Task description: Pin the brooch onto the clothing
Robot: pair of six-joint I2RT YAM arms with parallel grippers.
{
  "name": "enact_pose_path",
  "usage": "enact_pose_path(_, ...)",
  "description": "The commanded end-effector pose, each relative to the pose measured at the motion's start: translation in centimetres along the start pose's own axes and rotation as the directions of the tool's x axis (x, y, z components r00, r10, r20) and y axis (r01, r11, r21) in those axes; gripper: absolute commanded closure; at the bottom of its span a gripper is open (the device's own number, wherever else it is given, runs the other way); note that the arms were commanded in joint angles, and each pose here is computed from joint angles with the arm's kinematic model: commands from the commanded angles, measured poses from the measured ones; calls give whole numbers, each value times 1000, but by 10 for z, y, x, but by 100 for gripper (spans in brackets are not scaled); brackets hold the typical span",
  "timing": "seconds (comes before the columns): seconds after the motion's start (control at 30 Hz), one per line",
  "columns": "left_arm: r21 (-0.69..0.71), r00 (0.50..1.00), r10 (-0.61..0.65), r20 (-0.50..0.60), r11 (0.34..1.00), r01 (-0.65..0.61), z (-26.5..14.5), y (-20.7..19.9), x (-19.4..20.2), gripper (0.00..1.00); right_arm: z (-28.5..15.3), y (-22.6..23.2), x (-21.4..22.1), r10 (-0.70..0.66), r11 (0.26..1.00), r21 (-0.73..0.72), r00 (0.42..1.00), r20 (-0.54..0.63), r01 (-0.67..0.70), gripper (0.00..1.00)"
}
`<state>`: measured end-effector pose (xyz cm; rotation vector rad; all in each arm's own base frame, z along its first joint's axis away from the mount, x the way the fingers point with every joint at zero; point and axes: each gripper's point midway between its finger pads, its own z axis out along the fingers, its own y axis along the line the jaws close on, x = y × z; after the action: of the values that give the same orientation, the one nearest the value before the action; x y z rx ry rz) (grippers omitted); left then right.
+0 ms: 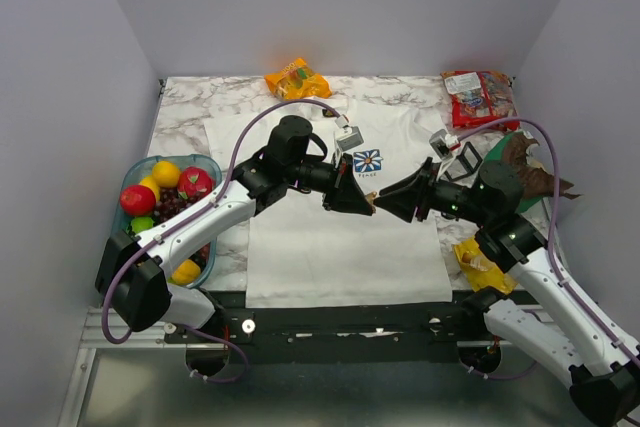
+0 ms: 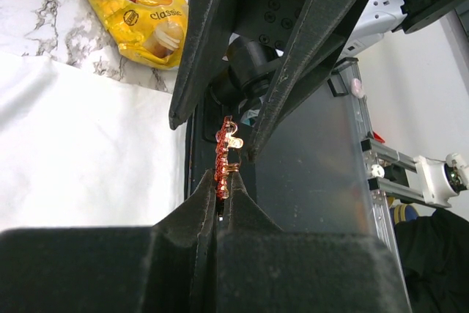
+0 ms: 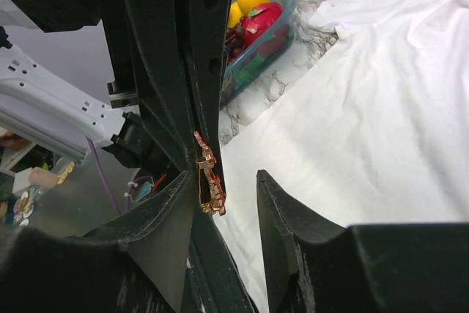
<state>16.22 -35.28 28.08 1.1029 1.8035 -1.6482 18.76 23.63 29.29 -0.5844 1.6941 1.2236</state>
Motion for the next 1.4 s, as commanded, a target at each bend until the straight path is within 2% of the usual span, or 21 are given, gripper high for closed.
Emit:
enact_pose_path(0.0, 7, 999, 36, 26, 999, -36, -4, -9, -10, 100, 2, -4, 0, -7, 1000, 9, 1000, 10, 7, 55)
enact_pose_path(0.43, 14, 999, 39, 25, 999, -39, -4, -11, -10, 100, 9, -20, 14, 28, 999, 46, 999, -22, -27, 73)
enact_pose_path(0.7, 1, 1000, 10, 23, 1000, -10, -2, -4, -8, 100, 14, -19, 14, 26, 999, 20, 999, -22, -26, 73)
enact_pose_path(0.8, -1, 1000, -4, 18, 1000, 4, 0, -1, -7, 100, 15, -19, 15, 27, 1000, 12, 999, -30, -27, 71)
enact_pose_path(0.93, -18, 1000, -26, 12, 999, 26, 2, 4, -4, 100, 16, -19, 16, 29, 1000, 7, 999, -37, -28, 59)
enact_pose_path(1.1, -51, 999, -43, 10, 998, 43, 2, 12, -3, 100, 12, -13, 12, 13, 1000, -4, 1000, -21, -13, 50)
enact_pose_path(1.23, -104, 997, -64, 36, 992, 67, -3, 24, -7, 100, 5, -5, 2, -3, 1000, -3, 1000, 16, 3, 38)
enact_pose_path(1.37, -174, 991, -98, 91, 978, 113, -15, 44, -14, 100, -5, 9, -15, -34, 999, -12, 997, 66, 34, 32)
